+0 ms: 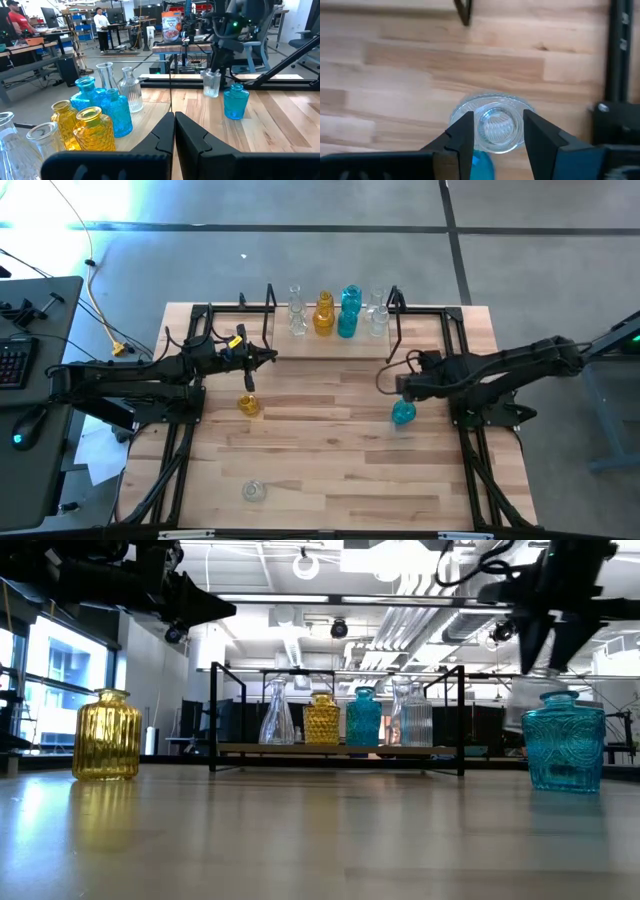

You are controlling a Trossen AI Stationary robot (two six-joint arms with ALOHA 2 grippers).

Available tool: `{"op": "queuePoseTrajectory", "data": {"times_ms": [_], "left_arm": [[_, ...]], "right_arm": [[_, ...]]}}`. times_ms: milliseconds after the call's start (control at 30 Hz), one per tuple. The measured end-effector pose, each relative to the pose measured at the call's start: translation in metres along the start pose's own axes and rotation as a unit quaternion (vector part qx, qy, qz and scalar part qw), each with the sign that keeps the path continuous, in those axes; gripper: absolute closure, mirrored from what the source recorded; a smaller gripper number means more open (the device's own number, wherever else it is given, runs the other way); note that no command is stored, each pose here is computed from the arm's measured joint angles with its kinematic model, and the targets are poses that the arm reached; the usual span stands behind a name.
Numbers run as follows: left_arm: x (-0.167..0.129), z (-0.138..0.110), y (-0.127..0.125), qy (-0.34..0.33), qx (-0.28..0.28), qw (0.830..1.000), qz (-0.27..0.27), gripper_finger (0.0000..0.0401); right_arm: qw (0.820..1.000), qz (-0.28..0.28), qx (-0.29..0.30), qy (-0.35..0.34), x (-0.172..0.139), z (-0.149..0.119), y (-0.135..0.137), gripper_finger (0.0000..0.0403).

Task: Sort vases onto shelf
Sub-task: Put the transparent vase on the shelf aligned with the other transparent vase

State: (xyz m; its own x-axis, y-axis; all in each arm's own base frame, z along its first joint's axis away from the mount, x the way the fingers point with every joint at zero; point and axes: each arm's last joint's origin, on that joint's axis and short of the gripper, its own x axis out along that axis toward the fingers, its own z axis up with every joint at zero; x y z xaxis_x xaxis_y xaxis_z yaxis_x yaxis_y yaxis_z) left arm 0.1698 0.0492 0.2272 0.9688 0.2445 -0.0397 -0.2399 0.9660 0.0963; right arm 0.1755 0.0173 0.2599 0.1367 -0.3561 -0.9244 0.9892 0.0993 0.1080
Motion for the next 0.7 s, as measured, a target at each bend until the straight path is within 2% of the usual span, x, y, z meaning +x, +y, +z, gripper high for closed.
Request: {"op": "queuePoseTrajectory", "data": {"times_ms": [167, 467, 700], "left_arm": [[0.0, 0.0, 0.0, 0.0, 0.0, 1.0, 0.0, 0.0396], [0.0, 0.0, 0.0, 0.0, 0.0, 1.0, 0.0, 0.0396], [0.0, 0.0, 0.0, 0.0, 0.0, 1.0, 0.0, 0.0396]], "right_arm": [[0.999, 0.037, -0.007, -0.008, 0.008, 0.01, 0.016, 0.028], [0.998, 0.048, -0.045, -0.011, 0.053, 0.021, 0.06, 0.028], [0.997, 0.061, -0.05, -0.024, 0.082, 0.031, 0.081, 0.028]]}}
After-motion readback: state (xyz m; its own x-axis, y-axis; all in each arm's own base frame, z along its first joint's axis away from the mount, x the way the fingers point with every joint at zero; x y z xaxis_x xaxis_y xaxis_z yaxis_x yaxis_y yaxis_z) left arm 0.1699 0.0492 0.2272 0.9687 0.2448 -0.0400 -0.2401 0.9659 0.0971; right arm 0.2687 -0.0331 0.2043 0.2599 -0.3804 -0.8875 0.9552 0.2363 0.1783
